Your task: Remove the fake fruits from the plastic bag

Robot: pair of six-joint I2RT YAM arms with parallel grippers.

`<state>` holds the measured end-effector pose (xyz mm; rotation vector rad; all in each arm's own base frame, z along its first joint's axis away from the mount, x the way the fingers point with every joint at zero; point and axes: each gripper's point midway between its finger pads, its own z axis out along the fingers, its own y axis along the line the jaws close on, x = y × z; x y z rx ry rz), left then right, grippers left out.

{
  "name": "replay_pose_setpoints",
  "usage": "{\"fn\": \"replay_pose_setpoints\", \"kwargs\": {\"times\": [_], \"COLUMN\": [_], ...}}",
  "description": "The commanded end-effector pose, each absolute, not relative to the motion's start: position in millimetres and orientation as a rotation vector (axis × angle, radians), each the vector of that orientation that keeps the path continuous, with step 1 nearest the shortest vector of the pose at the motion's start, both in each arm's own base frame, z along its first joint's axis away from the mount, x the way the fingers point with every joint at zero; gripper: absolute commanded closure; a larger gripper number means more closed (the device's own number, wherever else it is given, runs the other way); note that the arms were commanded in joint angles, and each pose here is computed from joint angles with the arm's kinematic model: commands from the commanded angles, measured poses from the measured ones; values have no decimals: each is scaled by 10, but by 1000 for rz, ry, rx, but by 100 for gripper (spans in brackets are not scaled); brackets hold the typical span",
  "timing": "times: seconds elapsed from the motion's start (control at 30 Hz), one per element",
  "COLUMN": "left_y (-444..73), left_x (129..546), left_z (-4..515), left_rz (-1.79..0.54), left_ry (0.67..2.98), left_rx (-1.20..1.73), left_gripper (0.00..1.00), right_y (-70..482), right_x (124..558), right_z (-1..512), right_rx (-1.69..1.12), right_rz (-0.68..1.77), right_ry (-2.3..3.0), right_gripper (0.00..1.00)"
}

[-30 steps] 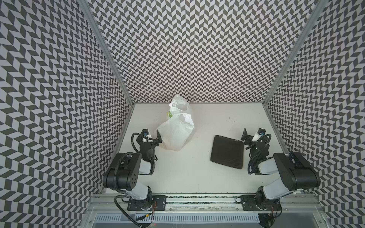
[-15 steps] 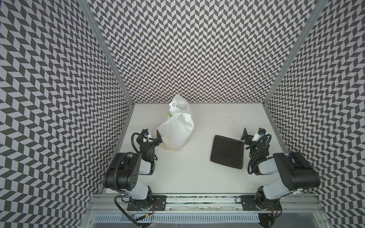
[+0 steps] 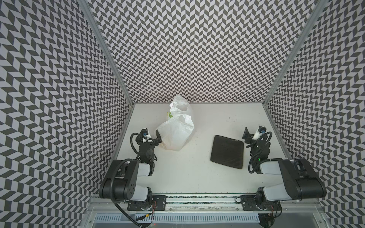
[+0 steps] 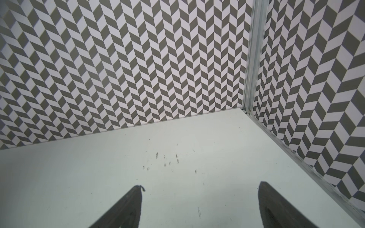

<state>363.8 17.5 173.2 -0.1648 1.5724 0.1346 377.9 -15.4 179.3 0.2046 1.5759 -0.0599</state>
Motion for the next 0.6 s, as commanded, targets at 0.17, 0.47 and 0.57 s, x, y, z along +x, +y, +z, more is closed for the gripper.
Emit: {"fn": "replay_pose_setpoints", "kwargs": {"times": [0.17, 0.47, 0.57], "left_y": [23, 65, -40], "left_x": [3546, 3352, 3279], "left_z": [2286, 2675, 2801], "left_rz": [29, -146, -222], "left_ry": [1544, 1595, 1645], "left_rx": [-236, -475, -460], "left_gripper": [0, 0, 0], "right_y": [-86, 302, 450], "right_x": [3673, 3690, 3679], "right_z": [2402, 2296, 2223], "right_rx": [241, 255, 265], "right_rz": [45, 353, 467], "right_ry": [1525, 1751, 1821], "right_gripper": [10, 13, 16]}}
